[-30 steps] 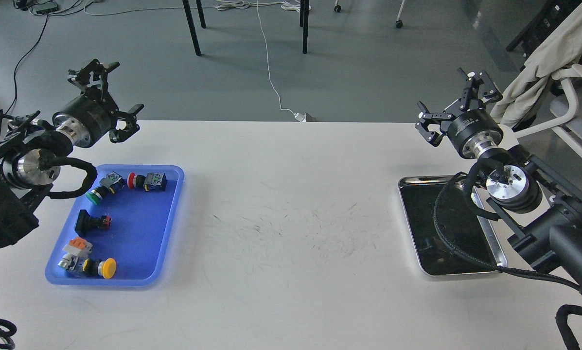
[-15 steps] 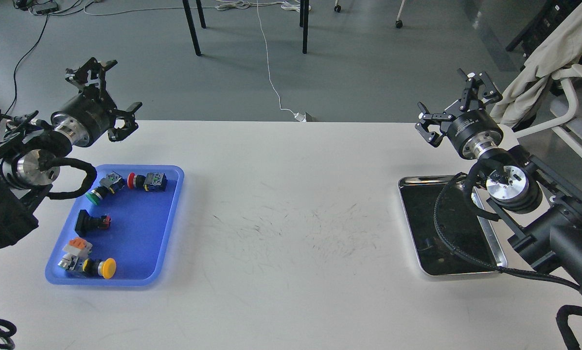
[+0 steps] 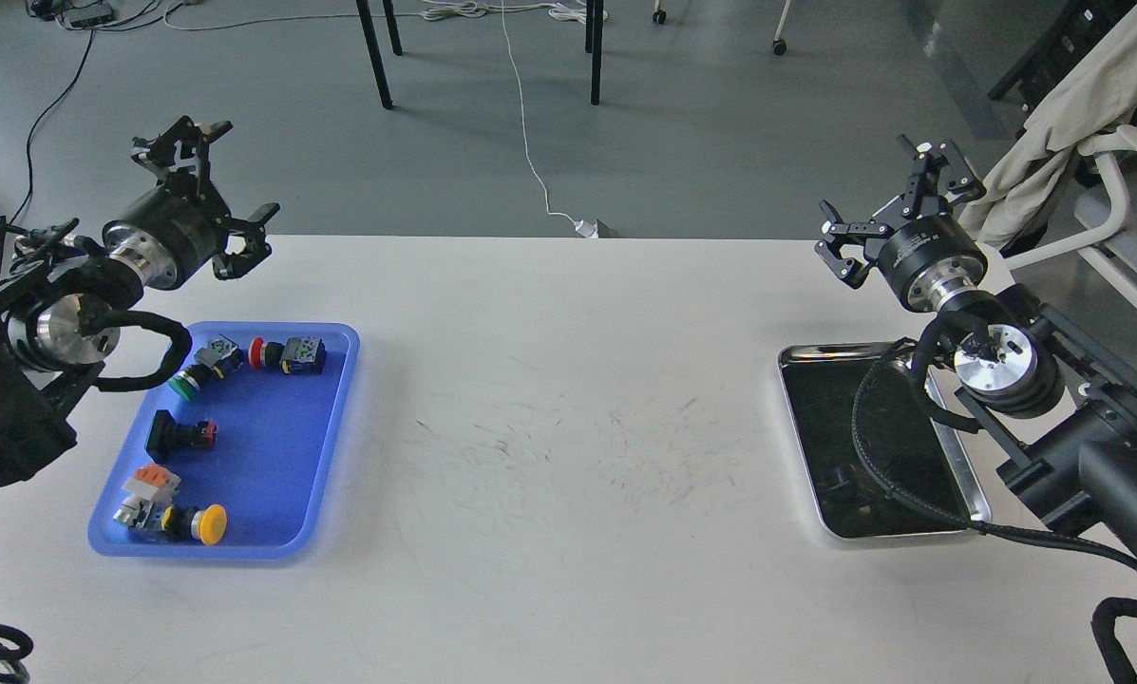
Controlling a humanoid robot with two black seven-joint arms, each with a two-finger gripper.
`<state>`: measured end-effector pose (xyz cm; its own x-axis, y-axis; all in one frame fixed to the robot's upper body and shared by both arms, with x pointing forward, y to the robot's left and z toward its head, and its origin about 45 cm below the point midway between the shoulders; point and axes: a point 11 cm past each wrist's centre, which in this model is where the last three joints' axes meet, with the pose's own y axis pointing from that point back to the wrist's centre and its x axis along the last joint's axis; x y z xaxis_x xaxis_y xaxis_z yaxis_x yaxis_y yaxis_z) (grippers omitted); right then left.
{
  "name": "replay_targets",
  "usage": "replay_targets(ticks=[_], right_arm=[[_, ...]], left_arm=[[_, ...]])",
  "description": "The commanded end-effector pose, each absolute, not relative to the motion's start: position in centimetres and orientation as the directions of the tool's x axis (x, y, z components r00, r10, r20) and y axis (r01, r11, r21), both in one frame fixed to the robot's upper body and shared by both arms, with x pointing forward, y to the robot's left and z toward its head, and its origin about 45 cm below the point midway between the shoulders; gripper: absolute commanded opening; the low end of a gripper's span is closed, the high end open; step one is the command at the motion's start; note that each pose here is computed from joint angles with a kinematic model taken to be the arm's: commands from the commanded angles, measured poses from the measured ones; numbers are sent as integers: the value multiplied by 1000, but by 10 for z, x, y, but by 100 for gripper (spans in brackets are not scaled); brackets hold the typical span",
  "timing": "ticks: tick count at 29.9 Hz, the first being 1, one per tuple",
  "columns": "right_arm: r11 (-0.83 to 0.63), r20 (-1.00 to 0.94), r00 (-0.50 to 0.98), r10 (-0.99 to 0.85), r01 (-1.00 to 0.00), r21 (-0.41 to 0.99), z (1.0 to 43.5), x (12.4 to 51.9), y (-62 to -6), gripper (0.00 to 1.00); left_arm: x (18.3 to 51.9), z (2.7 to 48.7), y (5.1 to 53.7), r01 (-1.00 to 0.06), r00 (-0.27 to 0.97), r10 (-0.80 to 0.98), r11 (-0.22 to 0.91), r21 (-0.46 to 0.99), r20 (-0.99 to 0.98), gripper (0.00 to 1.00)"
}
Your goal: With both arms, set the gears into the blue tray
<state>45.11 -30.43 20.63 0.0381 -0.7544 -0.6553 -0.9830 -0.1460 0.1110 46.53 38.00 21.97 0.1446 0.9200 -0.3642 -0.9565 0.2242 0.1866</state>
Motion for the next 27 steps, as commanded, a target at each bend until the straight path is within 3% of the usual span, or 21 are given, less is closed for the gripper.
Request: replay_targets(ticks=[1,9,13,27], right_arm=[[-143,-647,35,-762,-983,114,208,451,-309,99],[-175,-523,56,-850,-968,180,210,439,-335,99],[-213,-422,74,-904,-932,293,201,426,-348,99],[-202,-141,153,-978,-859,470,224,400,-398,99]], left_arm=[[466,220,380,-956,146,920,226,187,-363,99],[466,221,380,-958,144,921,222,184,-363,99],[466,219,377,-957,146,919,226,185,-367,99],[466,217,372,-956,152,913,233,178,-379,99]])
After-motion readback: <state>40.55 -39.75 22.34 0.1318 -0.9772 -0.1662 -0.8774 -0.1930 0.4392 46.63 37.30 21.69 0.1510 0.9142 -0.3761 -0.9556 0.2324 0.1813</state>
